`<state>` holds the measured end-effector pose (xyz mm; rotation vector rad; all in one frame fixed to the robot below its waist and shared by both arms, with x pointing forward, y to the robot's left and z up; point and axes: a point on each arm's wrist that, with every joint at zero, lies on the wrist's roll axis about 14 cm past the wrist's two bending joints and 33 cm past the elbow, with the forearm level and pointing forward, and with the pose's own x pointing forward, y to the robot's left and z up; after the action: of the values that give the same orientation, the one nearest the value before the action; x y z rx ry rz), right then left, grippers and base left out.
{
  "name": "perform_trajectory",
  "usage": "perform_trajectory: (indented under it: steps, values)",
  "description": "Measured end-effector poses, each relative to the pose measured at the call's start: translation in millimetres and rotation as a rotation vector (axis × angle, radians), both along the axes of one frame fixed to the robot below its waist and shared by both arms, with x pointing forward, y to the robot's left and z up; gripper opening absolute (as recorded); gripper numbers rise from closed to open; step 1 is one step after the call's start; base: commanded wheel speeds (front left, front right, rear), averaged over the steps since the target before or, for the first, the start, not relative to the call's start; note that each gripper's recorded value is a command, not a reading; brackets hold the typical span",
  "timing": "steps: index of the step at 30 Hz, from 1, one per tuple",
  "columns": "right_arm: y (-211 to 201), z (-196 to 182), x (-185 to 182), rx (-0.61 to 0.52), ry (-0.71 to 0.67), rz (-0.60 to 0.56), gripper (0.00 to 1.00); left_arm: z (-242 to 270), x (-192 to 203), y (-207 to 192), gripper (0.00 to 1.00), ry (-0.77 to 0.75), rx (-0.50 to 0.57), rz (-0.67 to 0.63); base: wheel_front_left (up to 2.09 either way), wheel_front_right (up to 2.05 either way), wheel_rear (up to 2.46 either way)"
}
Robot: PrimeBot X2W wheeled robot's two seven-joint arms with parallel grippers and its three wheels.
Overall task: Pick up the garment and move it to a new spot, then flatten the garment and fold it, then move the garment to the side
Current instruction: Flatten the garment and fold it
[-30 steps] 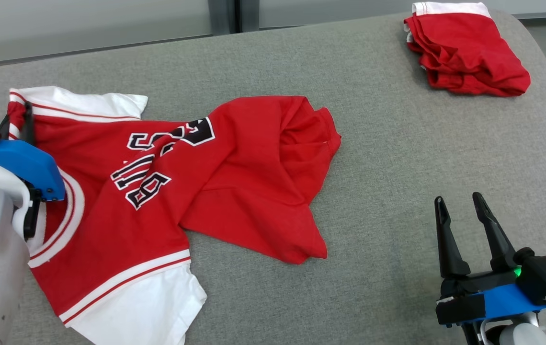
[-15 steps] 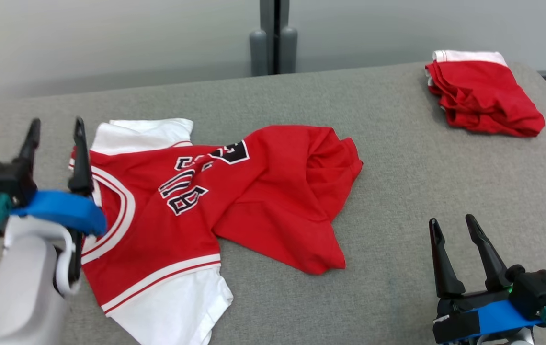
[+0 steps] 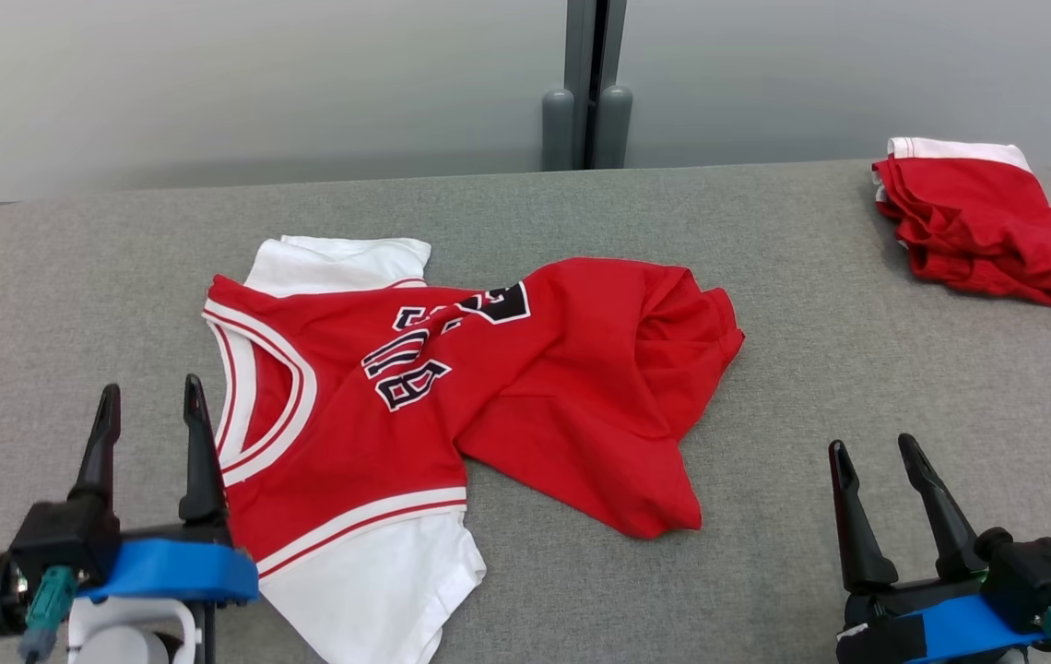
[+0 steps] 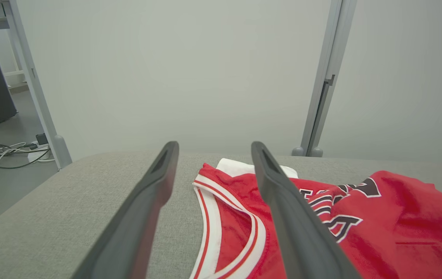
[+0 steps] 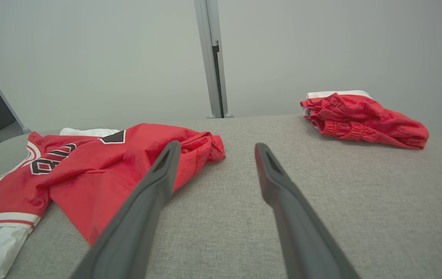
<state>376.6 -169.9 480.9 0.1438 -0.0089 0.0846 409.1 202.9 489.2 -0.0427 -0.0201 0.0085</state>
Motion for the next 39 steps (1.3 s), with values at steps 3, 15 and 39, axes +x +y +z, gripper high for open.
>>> perform_trajectory:
  steps: [3, 15, 39]
  values:
    - [1, 0, 1, 0.001, -0.002, 0.003, 1.0, -5, -13, 0, 1.0, 0.01, -0.018, 0.023, 0.0, 0.0, 0.0]
    - [5, -2, -1, 0.005, 0.006, 0.014, 1.0, -49, -41, -6, 1.0, 0.146, -0.048, 0.008, 0.0, 0.0, 0.0]
    - [-1, -13, -3, 0.007, 0.042, -0.006, 1.0, -150, -72, -37, 0.95, 0.5, -0.132, -0.071, 0.0, 0.0, 0.0]
